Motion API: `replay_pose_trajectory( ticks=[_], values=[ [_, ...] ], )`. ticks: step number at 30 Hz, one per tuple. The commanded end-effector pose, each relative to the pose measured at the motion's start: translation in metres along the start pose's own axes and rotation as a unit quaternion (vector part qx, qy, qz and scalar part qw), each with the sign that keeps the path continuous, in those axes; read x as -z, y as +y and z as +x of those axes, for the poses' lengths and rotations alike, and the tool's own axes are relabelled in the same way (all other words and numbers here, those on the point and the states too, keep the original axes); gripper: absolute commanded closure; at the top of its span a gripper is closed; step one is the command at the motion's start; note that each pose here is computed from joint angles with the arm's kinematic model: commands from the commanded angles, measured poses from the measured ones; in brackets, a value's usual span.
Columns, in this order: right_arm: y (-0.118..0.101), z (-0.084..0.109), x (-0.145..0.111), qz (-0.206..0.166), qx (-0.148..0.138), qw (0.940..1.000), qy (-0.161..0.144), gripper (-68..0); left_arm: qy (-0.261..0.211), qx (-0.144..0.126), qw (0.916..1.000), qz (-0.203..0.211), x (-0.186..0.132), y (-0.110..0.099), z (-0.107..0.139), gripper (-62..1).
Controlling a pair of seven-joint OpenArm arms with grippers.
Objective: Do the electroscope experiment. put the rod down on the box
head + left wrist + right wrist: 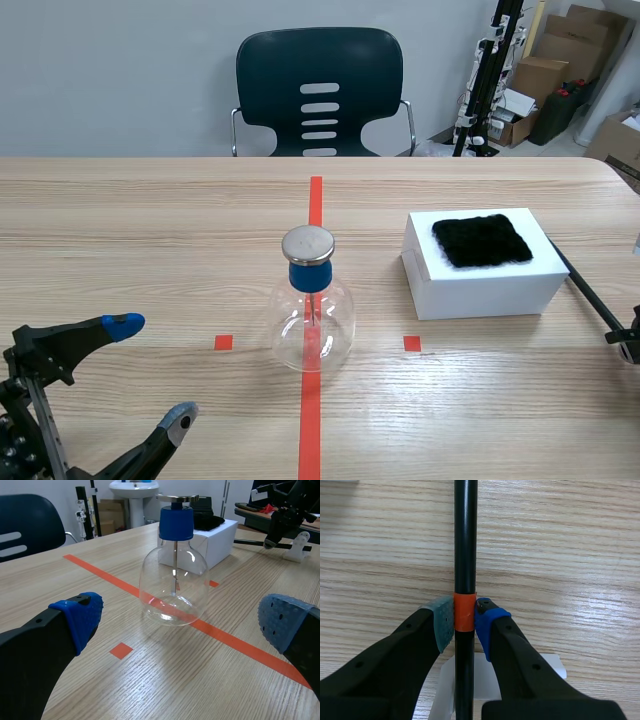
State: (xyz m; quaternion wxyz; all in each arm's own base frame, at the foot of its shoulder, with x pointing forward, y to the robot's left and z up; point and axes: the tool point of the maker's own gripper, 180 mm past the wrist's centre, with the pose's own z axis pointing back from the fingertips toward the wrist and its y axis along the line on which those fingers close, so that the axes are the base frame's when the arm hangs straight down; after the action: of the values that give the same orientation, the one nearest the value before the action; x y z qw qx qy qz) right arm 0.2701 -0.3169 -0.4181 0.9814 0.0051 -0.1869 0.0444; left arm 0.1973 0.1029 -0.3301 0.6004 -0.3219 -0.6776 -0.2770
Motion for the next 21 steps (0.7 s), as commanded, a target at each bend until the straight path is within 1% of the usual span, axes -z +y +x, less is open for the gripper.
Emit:
replay_pose_trajectory(
  ticks=[1,2,3,7,10,14,18,21],
  values=[
    [-0.0056,0.0167,-0.0073,-0.006,-0.004,0.9998,-0.02,-5.6,-0.018,0.004,0.9998,0.0,0.0042,0.0028,0.0089,-62.3],
    [-0.0056,0.0167,-0.0073,-0.006,-0.004,0.9998,-0.02,-6.0,-0.018,0.004,0.9998,0.0,0.0042,0.0028,0.0089,-62.3],
    [-0.0056,0.0168,-0.0073,-0.006,-0.004,0.9998,-0.02,-8.7,-0.018,0.004,0.9998,0.0,0.0042,0.0028,0.0089,-62.3],
    [-0.0059,0.0169,-0.0075,-0.006,-0.004,0.9998,-0.02,-24.2,-0.018,0.004,0.9998,0.0,0.0042,0.0028,0.0089,-62.3],
    [-0.0084,0.0168,-0.0085,-0.01,-0.005,0.9998,-0.019,-33.5,-0.018,0.004,0.9998,0.0,0.0042,0.0028,0.0089,-62.3],
    [-0.0117,0.0172,-0.0102,-0.013,-0.006,0.9997,-0.019,-48.8,-0.018,0.004,0.9998,0.0,0.0042,0.0028,0.0089,-62.3],
    [-0.0119,0.0171,-0.0102,-0.013,-0.007,0.9997,-0.019,-67.0,-0.018,0.004,0.9998,0.0,0.0042,0.0028,0.0089,-62.3],
    [-0.0119,0.0171,-0.0102,-0.013,-0.007,0.9997,-0.019,-67.9,-0.018,0.004,0.9998,0.0,0.0042,0.0028,0.0089,-62.3]
  ],
)
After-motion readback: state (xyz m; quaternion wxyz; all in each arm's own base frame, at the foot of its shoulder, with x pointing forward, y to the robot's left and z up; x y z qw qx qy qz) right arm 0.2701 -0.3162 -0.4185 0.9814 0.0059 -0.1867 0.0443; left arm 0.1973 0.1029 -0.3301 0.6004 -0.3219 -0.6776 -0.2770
